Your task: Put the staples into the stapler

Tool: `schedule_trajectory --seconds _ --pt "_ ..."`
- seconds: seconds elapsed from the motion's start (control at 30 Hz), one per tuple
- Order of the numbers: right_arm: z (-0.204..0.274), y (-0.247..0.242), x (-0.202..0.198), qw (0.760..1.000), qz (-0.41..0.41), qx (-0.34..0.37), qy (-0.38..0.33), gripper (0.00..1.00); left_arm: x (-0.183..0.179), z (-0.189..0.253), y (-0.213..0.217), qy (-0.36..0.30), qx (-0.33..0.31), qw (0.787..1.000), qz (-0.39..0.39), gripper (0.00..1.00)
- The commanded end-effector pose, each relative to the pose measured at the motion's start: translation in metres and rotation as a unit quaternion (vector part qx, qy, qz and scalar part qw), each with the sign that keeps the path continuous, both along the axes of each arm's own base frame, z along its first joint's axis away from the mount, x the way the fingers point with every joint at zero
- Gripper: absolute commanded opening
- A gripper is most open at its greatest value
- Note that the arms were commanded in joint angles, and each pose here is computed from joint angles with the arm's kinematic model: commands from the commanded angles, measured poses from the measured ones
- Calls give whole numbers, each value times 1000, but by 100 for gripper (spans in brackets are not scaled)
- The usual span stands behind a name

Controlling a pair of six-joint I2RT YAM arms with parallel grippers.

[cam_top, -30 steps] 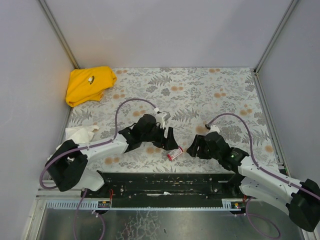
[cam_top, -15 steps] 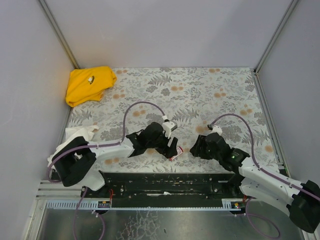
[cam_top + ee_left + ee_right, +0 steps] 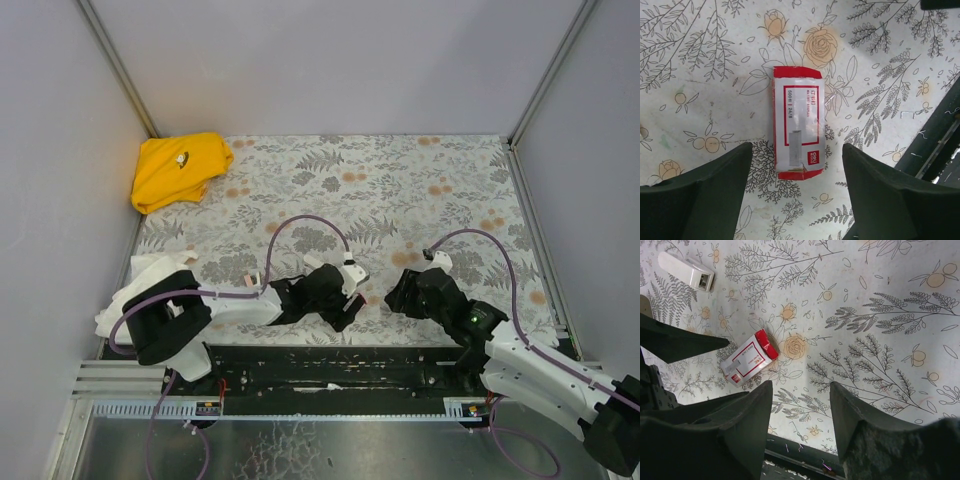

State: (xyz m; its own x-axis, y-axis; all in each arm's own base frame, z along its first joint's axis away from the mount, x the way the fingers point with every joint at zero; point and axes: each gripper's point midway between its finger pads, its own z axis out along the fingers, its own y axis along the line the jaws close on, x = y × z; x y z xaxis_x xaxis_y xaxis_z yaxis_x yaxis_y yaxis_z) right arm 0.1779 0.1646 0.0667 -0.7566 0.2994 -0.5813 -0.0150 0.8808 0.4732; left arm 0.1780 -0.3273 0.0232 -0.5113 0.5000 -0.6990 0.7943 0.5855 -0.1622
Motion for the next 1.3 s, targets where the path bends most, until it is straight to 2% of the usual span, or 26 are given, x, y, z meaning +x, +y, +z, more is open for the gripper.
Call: schedule_trajectory --seconds 0.0,0.2,0.43,0.57,0.67,0.97,1.27 --pt "2 -7 4 1000 -23 -5 -9 56 10 9 -9 -55 4 998 -4 70" --pt "3 -8 3 1000 -28 0 -10 56 6 2 -9 -58 22 998 -11 60" --pt "2 -8 2 1000 -29 6 -9 56 3 -5 -7 -60 39 997 -12 57" --pt "2 -6 3 999 -30 12 -9 55 2 -6 -7 -57 38 998 -9 49" --pt "6 -2 5 999 -27 22 -14 55 1 -6 -7 -50 29 998 1 48" --pt "21 16 8 998 -4 60 -25 55 -4 6 -7 -16 -27 998 62 45" --pt "30 37 9 993 21 113 -34 55 -8 29 -12 59 -110 985 122 42"
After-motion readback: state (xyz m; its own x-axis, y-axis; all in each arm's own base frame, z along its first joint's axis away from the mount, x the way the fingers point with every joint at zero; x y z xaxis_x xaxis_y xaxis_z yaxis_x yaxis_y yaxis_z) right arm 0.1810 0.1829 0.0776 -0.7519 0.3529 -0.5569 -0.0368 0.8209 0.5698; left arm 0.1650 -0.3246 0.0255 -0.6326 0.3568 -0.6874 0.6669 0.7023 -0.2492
